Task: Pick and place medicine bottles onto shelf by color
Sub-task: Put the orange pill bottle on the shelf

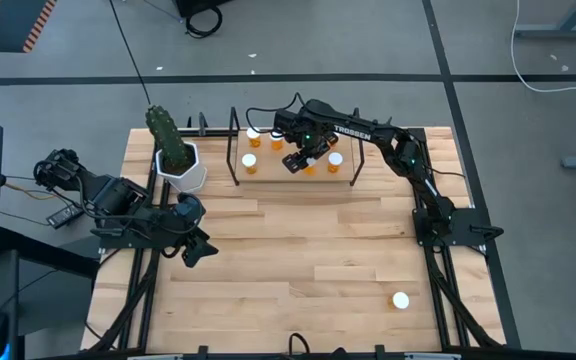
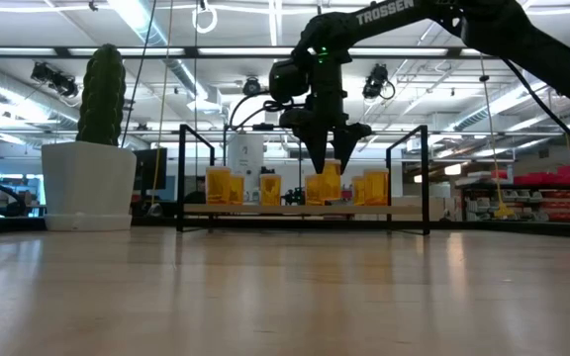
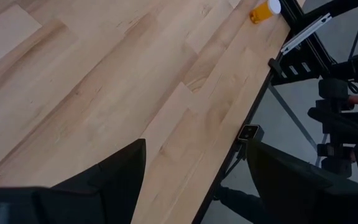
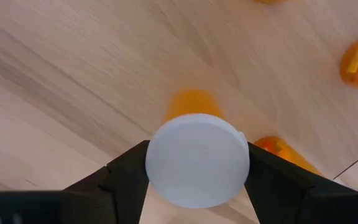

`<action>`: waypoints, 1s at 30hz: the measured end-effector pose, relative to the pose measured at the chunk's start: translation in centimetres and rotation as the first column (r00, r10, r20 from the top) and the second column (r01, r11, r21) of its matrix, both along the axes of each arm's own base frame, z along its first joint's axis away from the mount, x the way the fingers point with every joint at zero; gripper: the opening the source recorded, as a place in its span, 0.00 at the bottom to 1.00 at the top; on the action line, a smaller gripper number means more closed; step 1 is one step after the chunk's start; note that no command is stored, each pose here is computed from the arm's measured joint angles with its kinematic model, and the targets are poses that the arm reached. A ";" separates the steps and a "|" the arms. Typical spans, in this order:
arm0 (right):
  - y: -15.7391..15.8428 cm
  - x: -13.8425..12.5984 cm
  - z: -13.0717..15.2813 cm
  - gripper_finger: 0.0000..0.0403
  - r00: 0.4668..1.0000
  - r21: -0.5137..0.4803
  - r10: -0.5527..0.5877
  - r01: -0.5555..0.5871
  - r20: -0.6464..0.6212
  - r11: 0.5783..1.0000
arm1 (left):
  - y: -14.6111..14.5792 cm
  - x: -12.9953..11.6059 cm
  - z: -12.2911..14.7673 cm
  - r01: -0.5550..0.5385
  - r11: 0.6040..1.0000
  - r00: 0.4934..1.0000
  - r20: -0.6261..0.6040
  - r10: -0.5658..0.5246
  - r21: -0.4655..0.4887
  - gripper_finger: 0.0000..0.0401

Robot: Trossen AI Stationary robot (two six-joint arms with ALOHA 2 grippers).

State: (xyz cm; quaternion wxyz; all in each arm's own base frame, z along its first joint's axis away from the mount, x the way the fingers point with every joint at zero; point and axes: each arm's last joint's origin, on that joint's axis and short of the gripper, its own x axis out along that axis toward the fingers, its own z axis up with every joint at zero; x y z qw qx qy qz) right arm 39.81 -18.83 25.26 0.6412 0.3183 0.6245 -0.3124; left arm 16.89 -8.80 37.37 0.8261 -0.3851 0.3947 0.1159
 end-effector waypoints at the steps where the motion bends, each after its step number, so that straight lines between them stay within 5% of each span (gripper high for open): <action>1: 0.0 0.0 0.0 0.61 1.000 0.000 0.000 0.000 0.000 1.000 | 0.0 0.0 0.0 0.000 1.000 1.000 0.000 0.000 0.000 0.70; 30: -0.1 0.4 0.0 0.61 0.999 -0.025 -0.002 0.003 0.036 1.000 | 0.0 0.0 0.0 0.024 1.000 1.000 -0.005 -0.024 -0.001 0.70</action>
